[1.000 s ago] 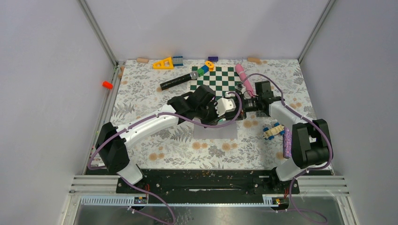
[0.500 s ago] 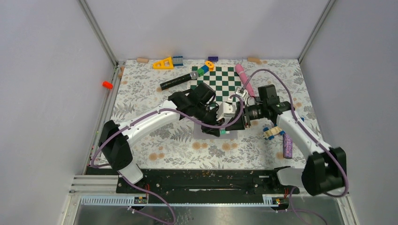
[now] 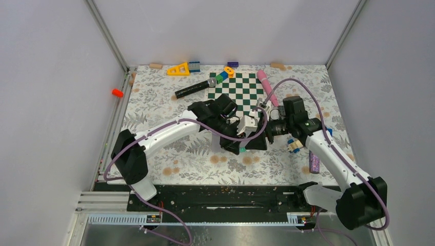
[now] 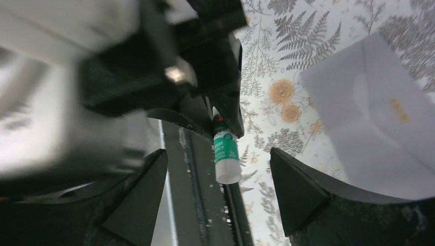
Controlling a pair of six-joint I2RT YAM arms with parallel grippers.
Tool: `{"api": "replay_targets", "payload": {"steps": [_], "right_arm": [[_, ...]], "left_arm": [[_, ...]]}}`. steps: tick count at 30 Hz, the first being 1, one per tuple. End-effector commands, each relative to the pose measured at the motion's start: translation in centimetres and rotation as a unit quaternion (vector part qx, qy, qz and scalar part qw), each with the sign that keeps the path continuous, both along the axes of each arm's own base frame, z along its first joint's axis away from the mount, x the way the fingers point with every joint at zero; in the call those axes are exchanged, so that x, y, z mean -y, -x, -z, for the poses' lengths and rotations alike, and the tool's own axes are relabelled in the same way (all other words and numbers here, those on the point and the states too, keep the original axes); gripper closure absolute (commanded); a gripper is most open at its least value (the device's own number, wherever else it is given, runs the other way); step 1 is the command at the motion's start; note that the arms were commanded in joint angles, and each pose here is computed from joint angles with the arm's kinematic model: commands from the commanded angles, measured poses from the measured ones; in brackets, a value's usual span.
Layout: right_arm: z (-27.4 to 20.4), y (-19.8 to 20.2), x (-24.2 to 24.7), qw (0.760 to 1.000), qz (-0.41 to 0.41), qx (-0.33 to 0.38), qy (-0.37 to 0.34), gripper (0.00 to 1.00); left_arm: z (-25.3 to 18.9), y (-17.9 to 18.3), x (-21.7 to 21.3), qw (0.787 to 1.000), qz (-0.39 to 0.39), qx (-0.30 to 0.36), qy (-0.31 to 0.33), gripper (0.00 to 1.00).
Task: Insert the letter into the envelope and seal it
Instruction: Screw the solid glue.
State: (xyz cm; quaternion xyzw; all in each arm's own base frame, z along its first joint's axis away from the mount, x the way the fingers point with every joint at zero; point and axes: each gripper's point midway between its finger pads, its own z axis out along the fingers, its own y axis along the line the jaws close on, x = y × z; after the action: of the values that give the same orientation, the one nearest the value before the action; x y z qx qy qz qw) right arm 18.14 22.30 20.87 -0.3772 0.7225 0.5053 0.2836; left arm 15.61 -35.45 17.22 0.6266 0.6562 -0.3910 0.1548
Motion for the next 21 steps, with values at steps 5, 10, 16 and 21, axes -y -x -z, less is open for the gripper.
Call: {"api": "replay_targets", "payload": {"steps": [5, 10, 16, 21], "right_arm": [[-0.7, -1.4, -0.9, 0.989, 0.029, -0.144, -0.015, 0.27], [0.2, -1.5, -0.7, 0.994, 0.036, -0.102, -0.021, 0.3], [0.9, -2.2, -0.9, 0.986, 0.057, -0.159, -0.009, 0.33], [1.0, -3.4, -0.4, 0.969, 0.071, -0.234, -0.02, 0.34]], "left_arm": [[-2.5, -2.1, 0.5, 0.997, -0.04, 0.057, 0.035, 1.0], [-2.7, -2.7, 0.4, 0.997, -0.053, 0.05, 0.041, 1.0], [-2.6, -4.6, 0.2, 0.991, -0.096, 0.084, 0.032, 1.0], [-2.6, -6.9, -0.4, 0.98, -0.144, 0.132, 0.021, 1.0]]}}
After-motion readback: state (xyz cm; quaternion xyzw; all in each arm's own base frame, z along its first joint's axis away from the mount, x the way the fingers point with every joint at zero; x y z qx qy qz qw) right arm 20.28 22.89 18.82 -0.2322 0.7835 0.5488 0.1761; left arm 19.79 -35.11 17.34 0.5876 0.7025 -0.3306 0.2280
